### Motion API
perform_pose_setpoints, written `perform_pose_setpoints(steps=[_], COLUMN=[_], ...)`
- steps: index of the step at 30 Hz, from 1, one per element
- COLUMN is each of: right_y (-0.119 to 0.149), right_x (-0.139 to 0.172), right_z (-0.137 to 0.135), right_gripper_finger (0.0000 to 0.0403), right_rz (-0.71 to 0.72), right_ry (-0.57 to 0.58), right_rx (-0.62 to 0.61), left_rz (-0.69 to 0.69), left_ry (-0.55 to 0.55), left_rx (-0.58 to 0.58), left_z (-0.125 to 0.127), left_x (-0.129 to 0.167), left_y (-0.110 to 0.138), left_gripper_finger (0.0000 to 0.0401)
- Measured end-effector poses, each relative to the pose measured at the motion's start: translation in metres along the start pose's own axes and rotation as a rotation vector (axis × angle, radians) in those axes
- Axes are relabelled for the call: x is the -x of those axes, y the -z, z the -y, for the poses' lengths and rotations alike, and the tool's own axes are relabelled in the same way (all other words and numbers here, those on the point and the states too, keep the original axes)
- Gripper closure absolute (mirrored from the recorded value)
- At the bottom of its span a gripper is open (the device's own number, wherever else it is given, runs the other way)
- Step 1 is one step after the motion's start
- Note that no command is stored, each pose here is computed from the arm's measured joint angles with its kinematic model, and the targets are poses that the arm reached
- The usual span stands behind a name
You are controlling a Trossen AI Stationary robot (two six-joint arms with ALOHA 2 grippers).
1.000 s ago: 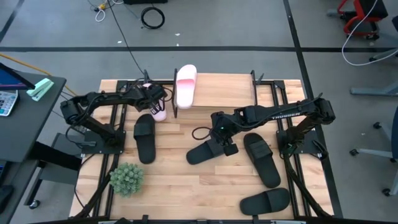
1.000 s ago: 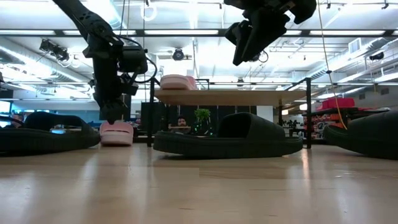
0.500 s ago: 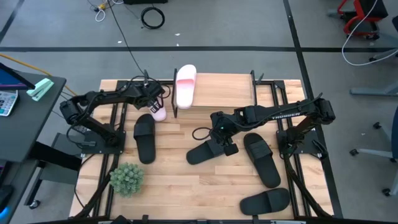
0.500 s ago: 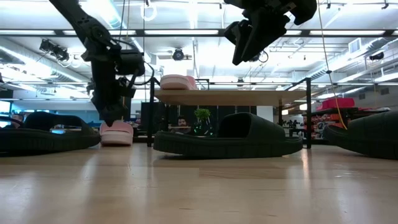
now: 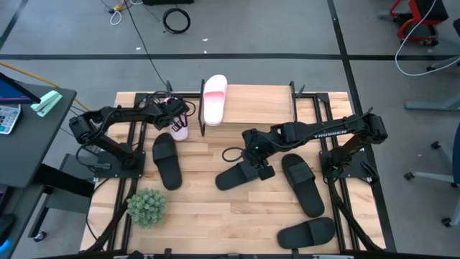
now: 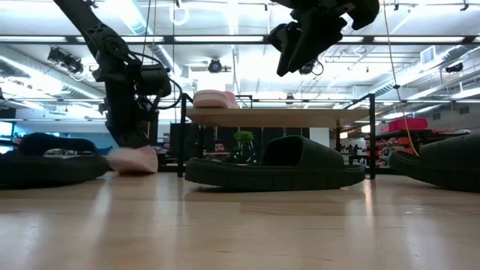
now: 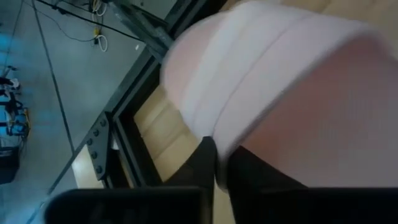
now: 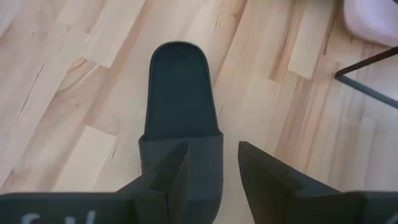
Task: Pick and place slides into the shelf
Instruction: Put the pink slides on the shelf
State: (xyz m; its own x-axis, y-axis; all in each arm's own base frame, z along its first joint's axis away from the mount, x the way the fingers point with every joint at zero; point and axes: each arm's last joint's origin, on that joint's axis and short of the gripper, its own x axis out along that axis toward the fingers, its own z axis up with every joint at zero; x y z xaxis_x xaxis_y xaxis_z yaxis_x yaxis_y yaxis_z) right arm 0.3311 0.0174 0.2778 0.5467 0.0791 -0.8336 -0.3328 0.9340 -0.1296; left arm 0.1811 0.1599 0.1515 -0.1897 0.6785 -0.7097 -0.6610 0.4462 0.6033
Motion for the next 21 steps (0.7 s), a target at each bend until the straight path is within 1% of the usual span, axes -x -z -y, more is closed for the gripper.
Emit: perform_pose_setpoints(steps=[5,9,14,19,21], right_y=[-0.002,-0.003,-0.003,-0.003,-0.002], right_x=[0.0,0.0,0.0,0.0,0.0], right_z=[0.001,0.001,0.001,0.001,0.0], right_gripper_finger=[0.0258,0.0258,0.0258,0.0258,0.0258], right_rz=[0.021,0.035,0.035,0.033,0.025], right_ry=[0.007,0.012,0.011,0.008,0.006], right_rx=[0.001,0.001,-0.021,-0.091,-0.118], left_rz=[0.02,0.049,0.09,0.11,0.144], left_ry=[0.016,0.037,0.047,0.045,0.064], left_rx=[-0.026,-0.03,0.045,0.083,0.095], left_z=[0.003,-0.002,-0.023,-0.053,-0.063], left_x=[0.01,0.035,0.085,0.147,0.173], left_y=[0.0,-0.008,-0.02,-0.023,-0.025], left_gripper_finger=[0.0386,0.0386,0.0386,0.0387,0.0387])
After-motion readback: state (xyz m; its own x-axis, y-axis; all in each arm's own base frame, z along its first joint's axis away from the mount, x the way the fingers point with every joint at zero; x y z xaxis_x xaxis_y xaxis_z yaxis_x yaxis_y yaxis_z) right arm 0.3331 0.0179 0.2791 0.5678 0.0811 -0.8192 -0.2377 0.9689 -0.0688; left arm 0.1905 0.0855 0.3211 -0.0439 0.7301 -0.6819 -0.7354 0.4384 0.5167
